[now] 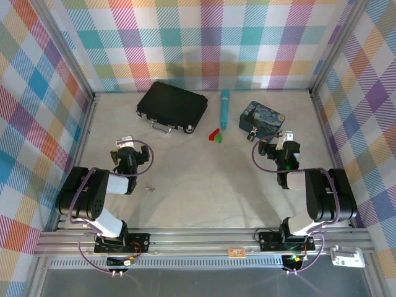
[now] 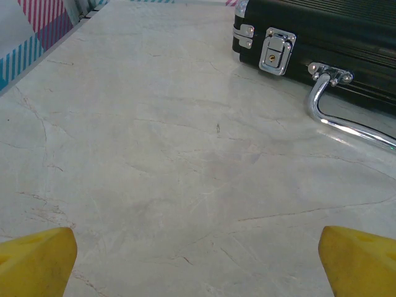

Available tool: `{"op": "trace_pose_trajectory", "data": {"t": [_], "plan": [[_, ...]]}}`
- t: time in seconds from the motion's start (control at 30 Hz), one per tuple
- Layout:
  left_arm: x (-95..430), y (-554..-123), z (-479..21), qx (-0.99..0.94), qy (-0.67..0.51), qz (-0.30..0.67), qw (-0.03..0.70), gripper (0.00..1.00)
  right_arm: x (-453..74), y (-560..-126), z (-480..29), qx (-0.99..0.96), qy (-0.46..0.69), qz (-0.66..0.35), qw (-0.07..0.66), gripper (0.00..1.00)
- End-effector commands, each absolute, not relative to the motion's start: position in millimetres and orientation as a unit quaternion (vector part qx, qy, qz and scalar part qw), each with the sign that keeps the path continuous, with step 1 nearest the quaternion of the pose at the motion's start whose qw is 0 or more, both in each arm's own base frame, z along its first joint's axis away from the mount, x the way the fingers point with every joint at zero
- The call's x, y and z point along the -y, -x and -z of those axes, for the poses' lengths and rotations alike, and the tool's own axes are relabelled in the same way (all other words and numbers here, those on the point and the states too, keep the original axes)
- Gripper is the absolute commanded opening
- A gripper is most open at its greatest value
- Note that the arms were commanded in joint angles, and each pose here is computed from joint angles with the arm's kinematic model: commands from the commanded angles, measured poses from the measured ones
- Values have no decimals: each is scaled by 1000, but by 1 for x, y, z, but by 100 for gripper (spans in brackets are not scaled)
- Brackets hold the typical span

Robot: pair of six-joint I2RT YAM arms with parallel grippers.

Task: Unlock a padlock with a key

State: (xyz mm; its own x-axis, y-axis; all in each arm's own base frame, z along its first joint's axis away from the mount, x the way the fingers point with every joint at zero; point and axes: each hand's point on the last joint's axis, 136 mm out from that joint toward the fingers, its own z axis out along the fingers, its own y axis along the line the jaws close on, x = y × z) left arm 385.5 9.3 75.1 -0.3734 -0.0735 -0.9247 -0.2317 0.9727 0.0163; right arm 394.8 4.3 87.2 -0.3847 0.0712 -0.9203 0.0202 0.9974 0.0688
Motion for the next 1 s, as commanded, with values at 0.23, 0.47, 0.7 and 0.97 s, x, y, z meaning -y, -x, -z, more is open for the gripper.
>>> {"op": "trace_pose_trajectory", "data": {"t": [0.23,0.47,0.7,0.97], "plan": [[-7,-393,-88,-812,90,-74,572,100,-7,-397,-92,-824,-24,-26,565,99],[-6,-395,-86,-818,88,-57,565,100,-7,-397,-92,-824,-24,-26,565,99],[-7,-396,-86,-818,89,-56,566,100,-7,-397,-92,-824,-24,-26,565,99],[-6,-392,-98,-814,86,-65,571,99,-8,-392,-108,-820,-20,-27,571,99]]}}
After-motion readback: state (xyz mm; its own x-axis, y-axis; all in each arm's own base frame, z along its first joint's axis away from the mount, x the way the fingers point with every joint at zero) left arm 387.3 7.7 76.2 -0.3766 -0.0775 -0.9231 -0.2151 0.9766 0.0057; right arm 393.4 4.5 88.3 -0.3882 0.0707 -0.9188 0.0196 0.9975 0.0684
